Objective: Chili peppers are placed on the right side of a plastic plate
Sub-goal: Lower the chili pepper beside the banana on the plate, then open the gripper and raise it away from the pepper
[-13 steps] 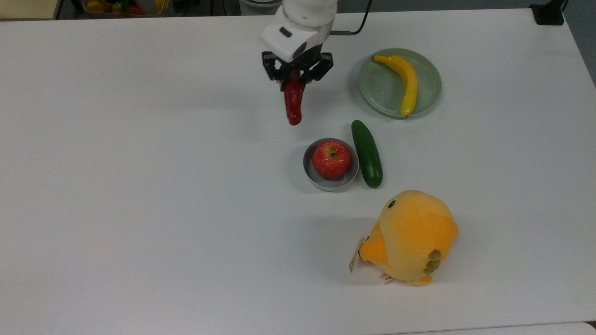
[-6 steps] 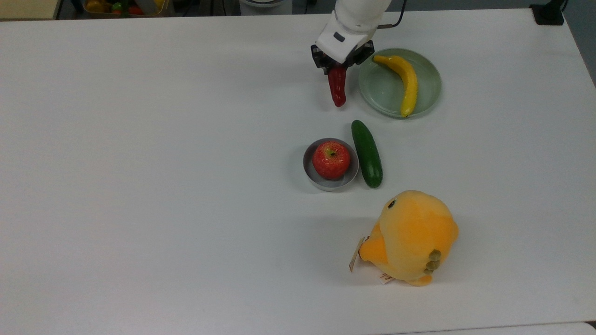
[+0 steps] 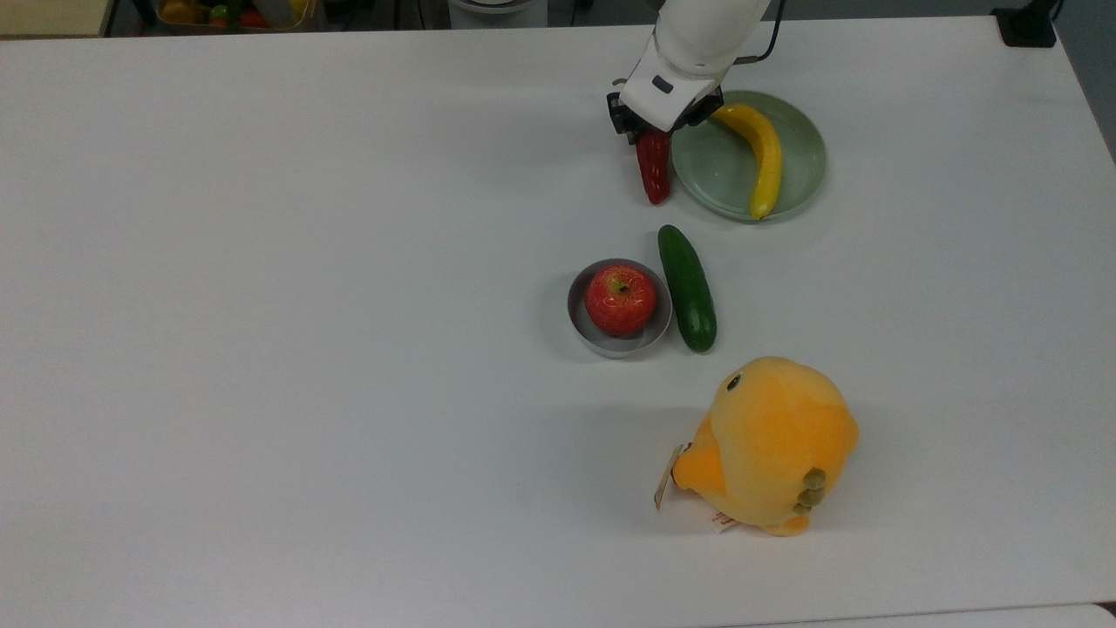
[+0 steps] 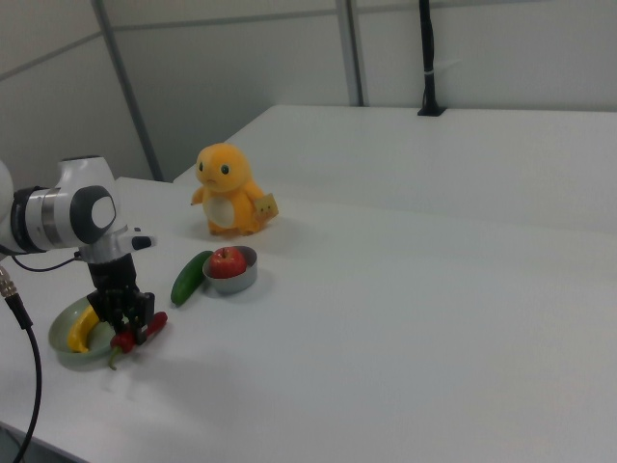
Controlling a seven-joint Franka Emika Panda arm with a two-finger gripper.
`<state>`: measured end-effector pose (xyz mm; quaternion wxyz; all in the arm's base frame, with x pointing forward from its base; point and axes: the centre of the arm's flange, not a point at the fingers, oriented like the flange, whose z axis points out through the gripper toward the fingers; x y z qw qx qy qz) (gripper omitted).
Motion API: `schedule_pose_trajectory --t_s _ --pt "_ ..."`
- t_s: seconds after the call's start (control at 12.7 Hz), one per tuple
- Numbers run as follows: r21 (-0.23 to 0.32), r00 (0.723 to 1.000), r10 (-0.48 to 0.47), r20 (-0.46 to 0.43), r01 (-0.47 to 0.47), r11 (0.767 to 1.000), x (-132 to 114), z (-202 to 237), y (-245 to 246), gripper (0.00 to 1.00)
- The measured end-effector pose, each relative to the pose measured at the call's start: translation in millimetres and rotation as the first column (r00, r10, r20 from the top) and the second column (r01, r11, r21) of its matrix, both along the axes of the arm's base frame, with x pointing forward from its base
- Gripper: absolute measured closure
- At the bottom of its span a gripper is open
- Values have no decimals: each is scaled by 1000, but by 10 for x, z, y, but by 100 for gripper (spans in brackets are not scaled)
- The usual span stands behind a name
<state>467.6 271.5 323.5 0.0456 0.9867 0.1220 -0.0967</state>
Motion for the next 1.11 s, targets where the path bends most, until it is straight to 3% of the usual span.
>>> schedule_pose_trajectory --t_s 0.08,0.16,0.39,0.63,0.79,1.11 --pt "6 1000 -5 9 5 1000 41 44 2 54" --pt "10 1000 -10 17 10 1000 77 81 -7 44" --pt "14 999 -24 25 23 1000 134 119 -52 1" --pt "17 998 -44 42 43 999 256 308 -115 0" --pt "19 992 -94 82 93 996 435 689 -319 0" --pt "57 941 -265 210 259 964 852 1412 -1194 0"
